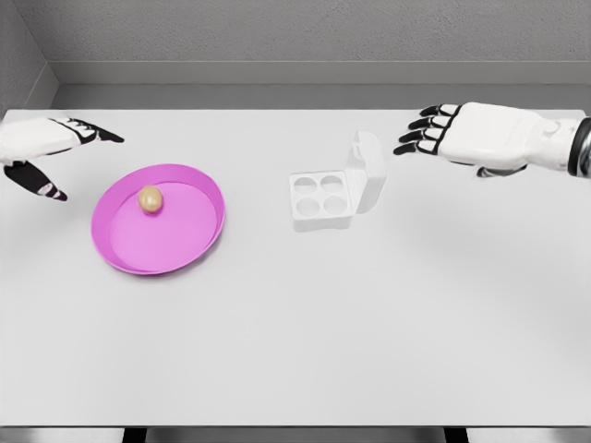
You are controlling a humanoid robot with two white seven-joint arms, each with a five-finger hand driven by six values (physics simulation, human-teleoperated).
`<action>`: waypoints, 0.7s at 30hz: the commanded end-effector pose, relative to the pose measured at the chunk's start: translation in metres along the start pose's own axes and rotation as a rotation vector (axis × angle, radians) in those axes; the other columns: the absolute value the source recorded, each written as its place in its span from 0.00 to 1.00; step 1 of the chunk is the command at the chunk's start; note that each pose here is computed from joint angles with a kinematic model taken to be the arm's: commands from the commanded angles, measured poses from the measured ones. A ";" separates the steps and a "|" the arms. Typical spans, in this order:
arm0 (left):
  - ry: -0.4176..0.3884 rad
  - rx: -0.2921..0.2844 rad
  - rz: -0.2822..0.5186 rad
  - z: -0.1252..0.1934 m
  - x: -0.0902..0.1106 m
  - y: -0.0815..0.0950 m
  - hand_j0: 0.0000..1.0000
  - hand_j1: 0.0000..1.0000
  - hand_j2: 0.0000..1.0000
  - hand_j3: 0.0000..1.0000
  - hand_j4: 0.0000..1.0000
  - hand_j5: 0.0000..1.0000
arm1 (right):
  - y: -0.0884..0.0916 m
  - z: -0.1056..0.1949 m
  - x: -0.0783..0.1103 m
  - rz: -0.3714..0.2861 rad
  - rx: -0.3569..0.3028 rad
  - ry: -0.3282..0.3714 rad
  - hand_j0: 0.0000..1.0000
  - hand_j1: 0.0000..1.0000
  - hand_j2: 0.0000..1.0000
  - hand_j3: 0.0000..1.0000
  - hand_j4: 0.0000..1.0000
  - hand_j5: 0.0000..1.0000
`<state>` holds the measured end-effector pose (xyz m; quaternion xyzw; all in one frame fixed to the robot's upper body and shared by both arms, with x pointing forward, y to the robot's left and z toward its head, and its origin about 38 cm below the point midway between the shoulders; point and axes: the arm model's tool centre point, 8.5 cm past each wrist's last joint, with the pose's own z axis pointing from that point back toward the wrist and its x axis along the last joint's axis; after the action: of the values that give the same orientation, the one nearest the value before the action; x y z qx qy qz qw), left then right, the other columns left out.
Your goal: Pack egg into the box and close the box lid
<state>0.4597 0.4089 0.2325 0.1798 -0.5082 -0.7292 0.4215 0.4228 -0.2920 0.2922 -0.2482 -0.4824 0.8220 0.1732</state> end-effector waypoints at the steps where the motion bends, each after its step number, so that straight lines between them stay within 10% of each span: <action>1: -0.002 -0.015 0.006 -0.001 0.000 -0.003 1.00 1.00 1.00 1.00 1.00 1.00 | -0.002 0.005 -0.005 -0.006 -0.008 0.018 1.00 1.00 1.00 1.00 1.00 1.00; 21: -0.138 -0.075 -0.032 -0.065 0.048 -0.020 1.00 1.00 1.00 1.00 1.00 1.00 | 0.065 -0.002 -0.011 -0.156 0.125 0.025 1.00 1.00 1.00 1.00 1.00 1.00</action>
<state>0.4696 0.3374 0.2004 0.1270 -0.5071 -0.7638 0.3786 0.4312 -0.3275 0.2453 -0.2187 -0.4515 0.8275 0.2522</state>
